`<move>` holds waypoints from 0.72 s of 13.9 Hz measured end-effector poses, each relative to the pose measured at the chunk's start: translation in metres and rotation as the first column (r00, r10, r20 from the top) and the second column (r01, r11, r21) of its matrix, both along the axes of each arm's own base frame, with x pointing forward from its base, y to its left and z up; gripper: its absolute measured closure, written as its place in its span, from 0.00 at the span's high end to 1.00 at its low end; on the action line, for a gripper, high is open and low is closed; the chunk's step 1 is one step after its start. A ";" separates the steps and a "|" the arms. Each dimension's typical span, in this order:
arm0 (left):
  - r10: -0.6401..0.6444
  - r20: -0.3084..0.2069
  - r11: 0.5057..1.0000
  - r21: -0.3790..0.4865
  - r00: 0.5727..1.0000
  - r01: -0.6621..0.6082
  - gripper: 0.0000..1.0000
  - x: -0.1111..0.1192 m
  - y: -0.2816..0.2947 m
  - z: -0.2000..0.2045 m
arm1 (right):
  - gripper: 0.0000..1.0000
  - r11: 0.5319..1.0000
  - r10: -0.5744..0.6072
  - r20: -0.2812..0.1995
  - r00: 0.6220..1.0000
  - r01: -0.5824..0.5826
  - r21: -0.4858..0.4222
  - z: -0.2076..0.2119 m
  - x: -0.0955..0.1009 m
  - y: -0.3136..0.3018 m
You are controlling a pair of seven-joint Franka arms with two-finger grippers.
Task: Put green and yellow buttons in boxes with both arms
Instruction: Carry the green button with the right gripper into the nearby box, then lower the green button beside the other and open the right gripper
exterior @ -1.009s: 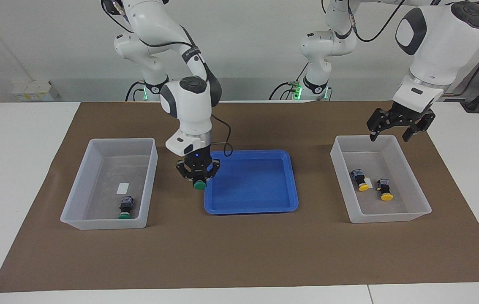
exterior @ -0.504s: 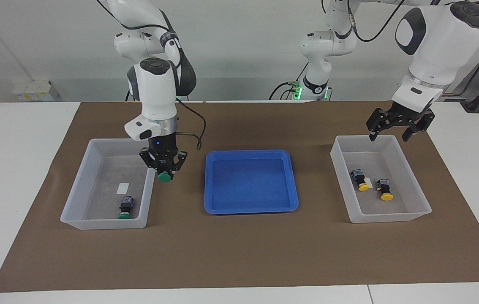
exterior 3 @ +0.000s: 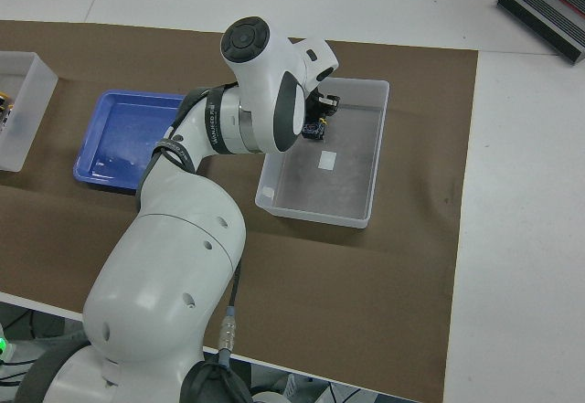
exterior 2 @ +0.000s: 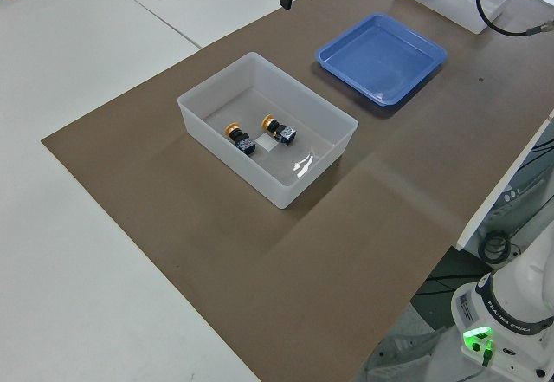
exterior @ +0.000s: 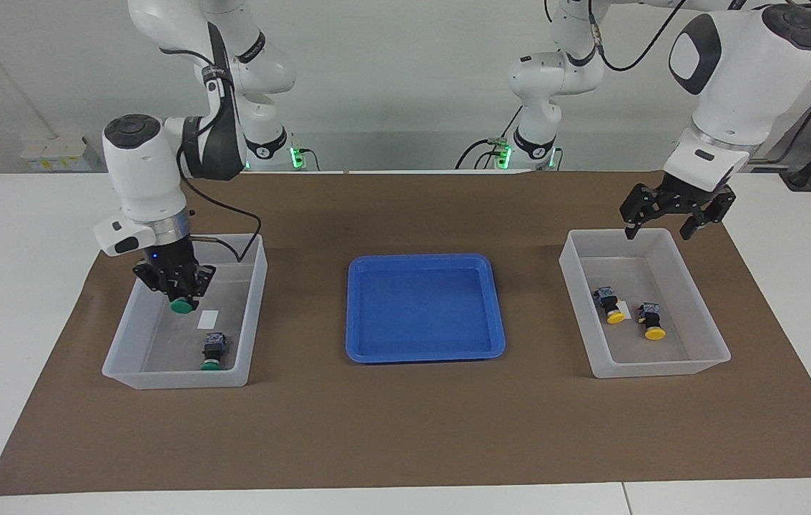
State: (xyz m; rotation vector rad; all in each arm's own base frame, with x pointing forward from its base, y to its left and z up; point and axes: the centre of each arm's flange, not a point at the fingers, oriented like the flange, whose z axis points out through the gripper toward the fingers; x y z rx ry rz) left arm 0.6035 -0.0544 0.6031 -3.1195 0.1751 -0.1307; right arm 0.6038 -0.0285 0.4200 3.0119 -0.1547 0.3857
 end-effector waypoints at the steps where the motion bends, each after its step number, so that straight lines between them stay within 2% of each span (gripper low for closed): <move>1: 0.000 0.000 1.000 0.000 1.000 0.000 1.00 0.000 0.000 0.000 | 0.32 1.000 0.010 0.010 1.000 -0.010 -0.001 -0.008 0.004 -0.007; 10: 0.006 0.000 1.000 0.000 1.000 -0.006 1.00 0.000 0.003 0.000 | 0.32 0.999 0.051 0.043 0.998 -0.051 -0.001 -0.092 0.048 -0.034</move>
